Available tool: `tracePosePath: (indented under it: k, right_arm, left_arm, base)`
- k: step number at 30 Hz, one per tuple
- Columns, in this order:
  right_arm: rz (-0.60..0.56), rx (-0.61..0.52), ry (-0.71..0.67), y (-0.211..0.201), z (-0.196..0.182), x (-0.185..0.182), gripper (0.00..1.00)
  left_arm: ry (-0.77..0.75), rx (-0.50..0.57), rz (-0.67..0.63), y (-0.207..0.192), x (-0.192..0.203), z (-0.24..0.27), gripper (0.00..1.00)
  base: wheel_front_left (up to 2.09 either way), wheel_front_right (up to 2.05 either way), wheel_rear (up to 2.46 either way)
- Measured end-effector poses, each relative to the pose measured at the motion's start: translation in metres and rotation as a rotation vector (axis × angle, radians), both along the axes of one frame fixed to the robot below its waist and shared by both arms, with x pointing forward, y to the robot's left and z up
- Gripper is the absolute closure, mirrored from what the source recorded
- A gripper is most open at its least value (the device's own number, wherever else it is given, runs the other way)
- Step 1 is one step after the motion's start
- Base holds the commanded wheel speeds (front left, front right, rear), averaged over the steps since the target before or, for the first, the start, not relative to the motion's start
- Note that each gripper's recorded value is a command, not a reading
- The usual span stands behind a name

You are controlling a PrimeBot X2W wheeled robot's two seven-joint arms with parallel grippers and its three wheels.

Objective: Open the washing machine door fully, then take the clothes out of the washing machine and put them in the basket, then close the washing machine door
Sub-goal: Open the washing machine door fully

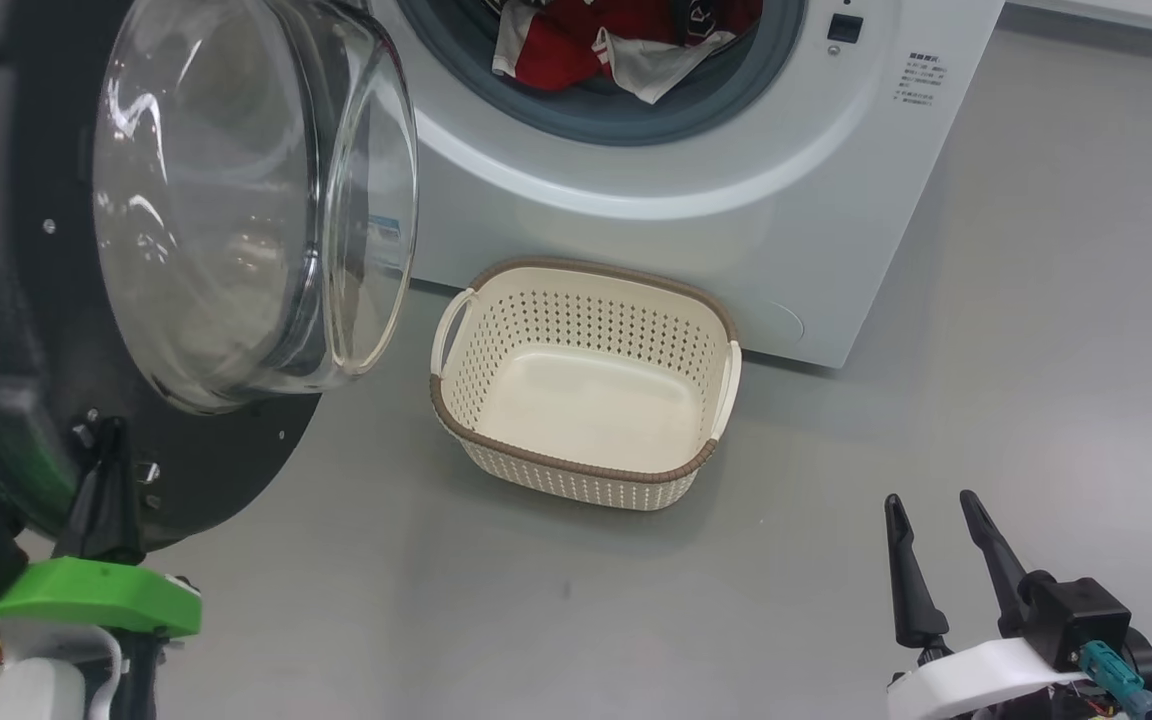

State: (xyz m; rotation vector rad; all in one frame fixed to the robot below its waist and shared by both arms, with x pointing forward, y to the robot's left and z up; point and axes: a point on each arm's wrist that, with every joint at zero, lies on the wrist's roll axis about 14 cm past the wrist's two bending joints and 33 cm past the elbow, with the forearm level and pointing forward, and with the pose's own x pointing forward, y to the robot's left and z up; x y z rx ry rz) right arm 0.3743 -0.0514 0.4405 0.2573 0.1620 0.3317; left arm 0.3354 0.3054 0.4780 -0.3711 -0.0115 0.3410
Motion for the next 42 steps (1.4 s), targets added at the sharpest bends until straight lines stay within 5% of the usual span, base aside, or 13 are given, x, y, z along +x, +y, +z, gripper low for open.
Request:
tracePosePath:
  k: [42]
  right_arm:
    - [0.069,-0.093,0.073,0.027,-0.069,0.064,0.0]
  left_arm:
    - [0.187,0.1,0.337,0.159,0.014,-0.028,1.0]
  base:
    - [0.0,0.0,0.0]
